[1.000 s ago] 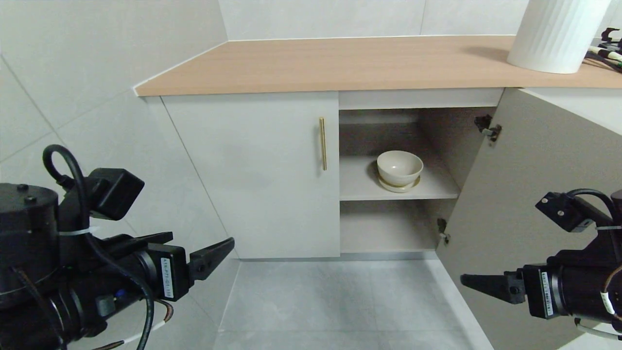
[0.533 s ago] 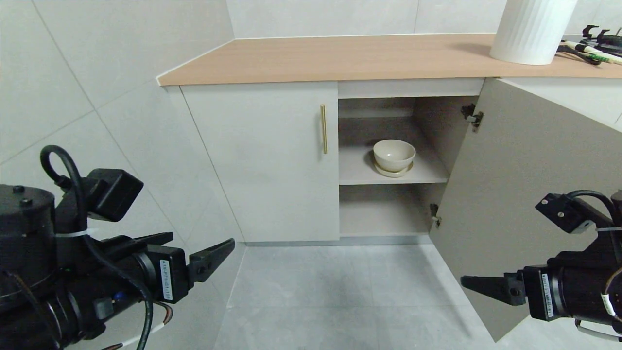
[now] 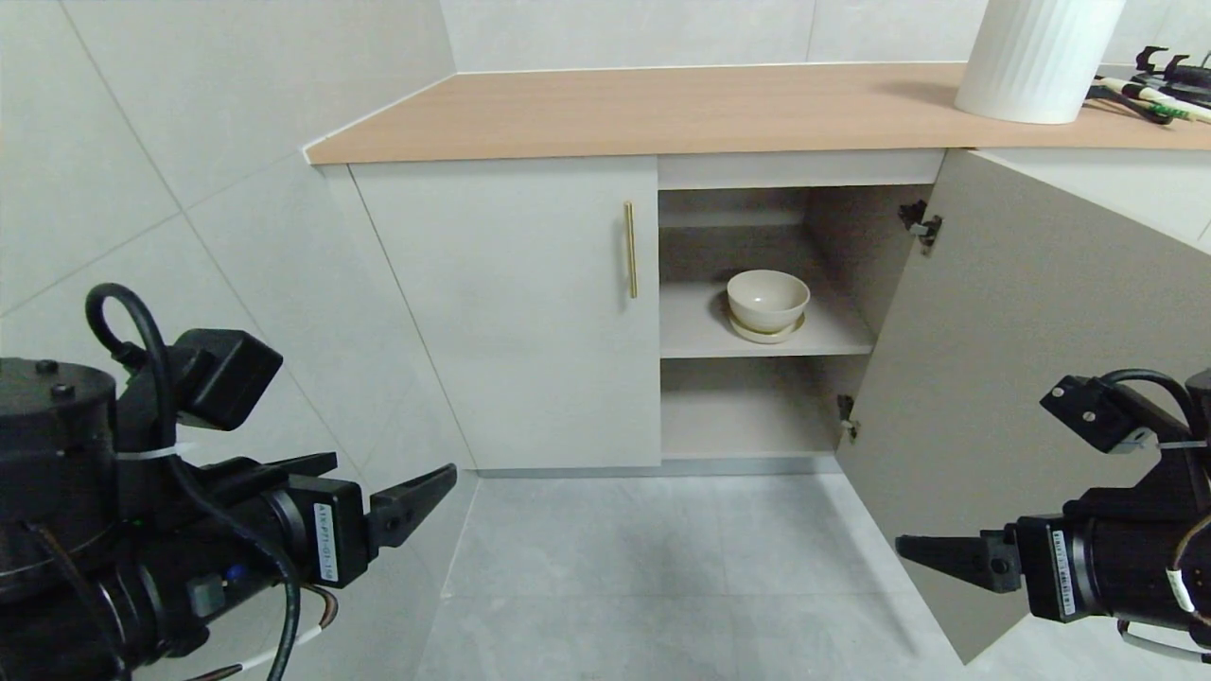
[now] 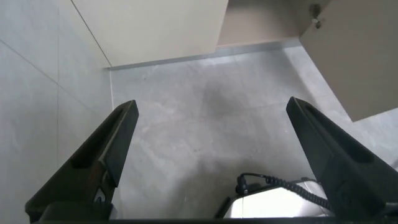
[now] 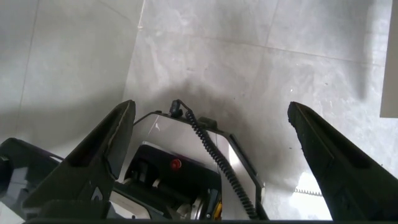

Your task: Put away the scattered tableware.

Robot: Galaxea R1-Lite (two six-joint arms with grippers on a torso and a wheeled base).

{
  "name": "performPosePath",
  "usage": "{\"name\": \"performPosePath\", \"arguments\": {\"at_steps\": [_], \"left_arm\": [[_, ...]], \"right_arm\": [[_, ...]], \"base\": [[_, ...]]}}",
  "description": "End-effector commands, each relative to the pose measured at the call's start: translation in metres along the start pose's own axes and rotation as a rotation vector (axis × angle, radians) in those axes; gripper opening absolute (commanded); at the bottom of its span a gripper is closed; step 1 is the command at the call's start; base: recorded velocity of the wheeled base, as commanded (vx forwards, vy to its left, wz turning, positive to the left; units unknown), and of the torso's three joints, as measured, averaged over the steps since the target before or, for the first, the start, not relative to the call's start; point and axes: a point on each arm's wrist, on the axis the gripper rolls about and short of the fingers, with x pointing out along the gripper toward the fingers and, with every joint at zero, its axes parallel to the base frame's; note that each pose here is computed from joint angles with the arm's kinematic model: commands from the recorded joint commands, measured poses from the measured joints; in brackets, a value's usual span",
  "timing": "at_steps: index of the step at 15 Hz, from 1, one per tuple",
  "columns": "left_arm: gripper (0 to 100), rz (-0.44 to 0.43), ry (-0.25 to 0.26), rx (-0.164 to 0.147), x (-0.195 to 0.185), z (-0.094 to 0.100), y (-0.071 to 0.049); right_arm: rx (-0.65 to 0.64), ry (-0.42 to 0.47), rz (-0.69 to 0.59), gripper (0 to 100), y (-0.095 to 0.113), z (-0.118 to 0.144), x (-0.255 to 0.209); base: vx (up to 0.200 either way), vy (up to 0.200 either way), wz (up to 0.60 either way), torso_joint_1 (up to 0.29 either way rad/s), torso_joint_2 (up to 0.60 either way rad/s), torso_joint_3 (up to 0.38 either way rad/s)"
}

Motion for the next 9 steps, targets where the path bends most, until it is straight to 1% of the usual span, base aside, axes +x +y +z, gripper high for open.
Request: {"name": "performPosePath", "arguments": {"at_steps": [1, 9], "left_arm": [[100, 0.001, 0.002, 0.002, 0.0004, -0.0002, 0.0000], [100, 0.002, 0.006, 0.003, 0.0004, -0.0007, 0.0001]], "right_arm": [[0.000, 0.003, 0.000, 100, 0.0001, -0.0001, 0.0008], [-0.002, 0.004, 0.000, 100, -0.0004, -0.0010, -0.0014]], "base": [[0.000, 0.000, 0.00, 0.000, 0.00, 0.000], [0.000, -0.200, 0.00, 0.004, 0.00, 0.003]]}}
